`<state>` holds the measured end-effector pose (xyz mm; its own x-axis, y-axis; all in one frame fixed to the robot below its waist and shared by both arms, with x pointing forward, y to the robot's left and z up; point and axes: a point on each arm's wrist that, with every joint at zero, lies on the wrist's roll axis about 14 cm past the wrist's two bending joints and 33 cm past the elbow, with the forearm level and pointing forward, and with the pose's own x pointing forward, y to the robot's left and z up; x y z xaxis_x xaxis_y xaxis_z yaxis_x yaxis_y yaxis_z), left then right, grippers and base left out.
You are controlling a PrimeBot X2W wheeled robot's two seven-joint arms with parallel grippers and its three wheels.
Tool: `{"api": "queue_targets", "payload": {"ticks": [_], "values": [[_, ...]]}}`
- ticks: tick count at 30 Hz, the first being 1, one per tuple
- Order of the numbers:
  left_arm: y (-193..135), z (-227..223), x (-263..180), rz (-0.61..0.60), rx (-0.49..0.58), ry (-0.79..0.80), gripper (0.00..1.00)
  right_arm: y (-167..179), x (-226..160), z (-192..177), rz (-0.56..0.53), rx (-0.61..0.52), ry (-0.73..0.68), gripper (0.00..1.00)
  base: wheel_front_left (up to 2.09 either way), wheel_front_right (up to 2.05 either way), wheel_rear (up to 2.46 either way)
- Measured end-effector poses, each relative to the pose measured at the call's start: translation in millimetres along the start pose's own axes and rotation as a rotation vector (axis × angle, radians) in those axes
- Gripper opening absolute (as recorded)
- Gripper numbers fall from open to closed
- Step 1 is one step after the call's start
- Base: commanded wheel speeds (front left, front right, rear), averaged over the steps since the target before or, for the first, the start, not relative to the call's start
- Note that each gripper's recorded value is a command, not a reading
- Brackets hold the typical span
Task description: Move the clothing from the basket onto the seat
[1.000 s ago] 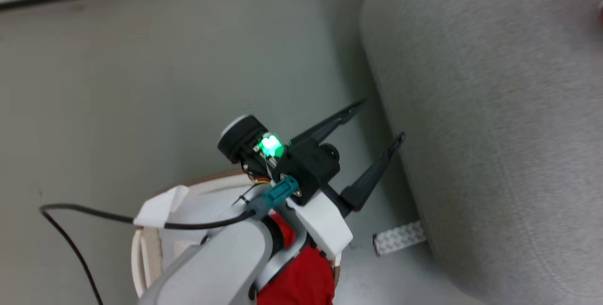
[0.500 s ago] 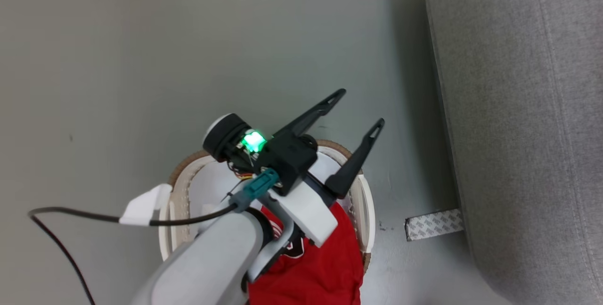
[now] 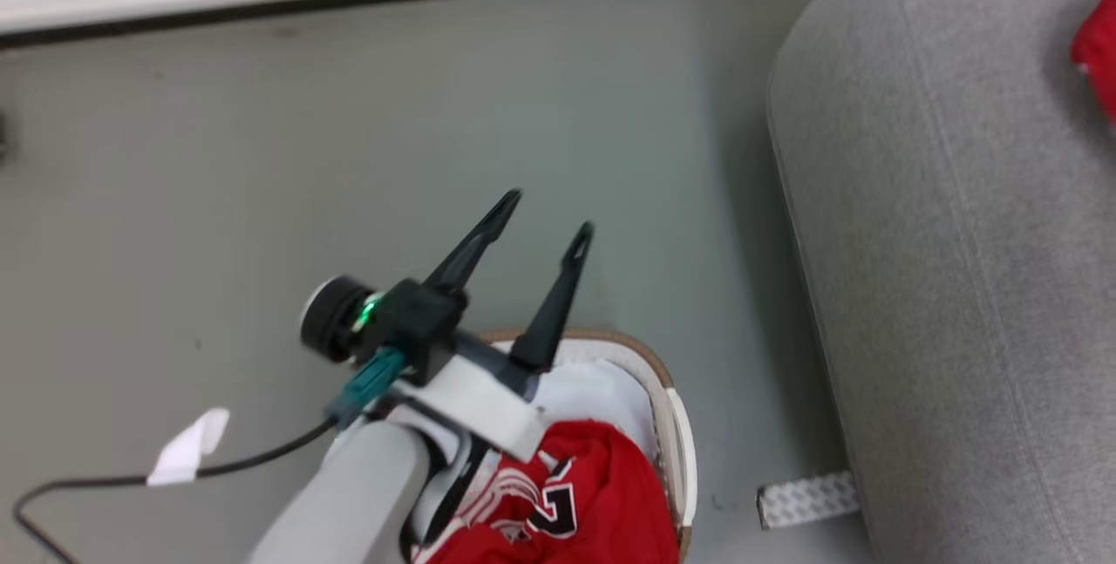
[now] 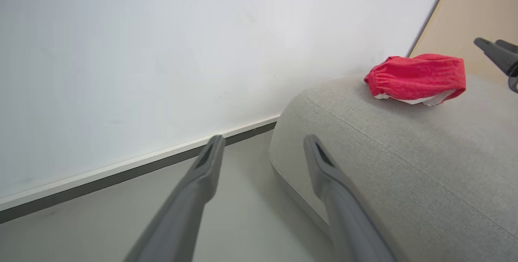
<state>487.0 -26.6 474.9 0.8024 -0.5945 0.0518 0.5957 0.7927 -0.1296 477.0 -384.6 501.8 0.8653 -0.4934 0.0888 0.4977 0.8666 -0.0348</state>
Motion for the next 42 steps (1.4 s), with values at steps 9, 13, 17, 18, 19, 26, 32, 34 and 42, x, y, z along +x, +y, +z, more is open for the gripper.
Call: {"api": "queue_targets", "payload": {"ticks": [9, 13, 17, 18, 19, 26, 32, 34, 42], "values": [[43, 25, -69, 0.274, 0.034, -0.031, 1.00, 52, -73, 26, 0.233, 0.037, -0.045, 1.00, 0.00, 0.00, 0.00], [60, 31, -99, 0.382, 0.046, -0.031, 1.00, 70, -95, 34, 0.306, 0.074, -0.055, 1.00, 0.00, 0.00, 0.00], [75, 52, -134, 0.495, 0.051, -0.082, 1.00, 85, -122, 38, 0.381, 0.102, -0.053, 1.00, 0.00, 0.00, 0.00], [76, 54, -143, 0.516, 0.049, -0.089, 1.00, 88, -129, 36, 0.399, 0.108, -0.045, 1.00, 0.00, 0.00, 0.00], [77, 55, -152, 0.536, 0.044, -0.093, 1.00, 90, -136, 35, 0.413, 0.112, -0.038, 1.00, 0.00, 0.00, 0.00], [73, 51, -201, 0.609, 0.028, -0.091, 1.00, 96, -178, 18, 0.479, 0.131, 0.030, 1.00, 0.00, 0.00, 0.00], [68, 51, -219, 0.632, 0.019, -0.101, 1.00, 94, -196, 8, 0.499, 0.135, 0.066, 1.00, 0.00, 0.00, 0.00], [64, 48, -220, 0.625, 0.019, -0.095, 1.00, 97, -201, 2, 0.511, 0.133, 0.087, 1.00, 0.00, 0.00, 0.00], [63, 47, -218, 0.608, 0.022, -0.092, 1.00, 103, -207, -8, 0.533, 0.126, 0.121, 1.00, 0.00, 0.00, 0.00]]}}
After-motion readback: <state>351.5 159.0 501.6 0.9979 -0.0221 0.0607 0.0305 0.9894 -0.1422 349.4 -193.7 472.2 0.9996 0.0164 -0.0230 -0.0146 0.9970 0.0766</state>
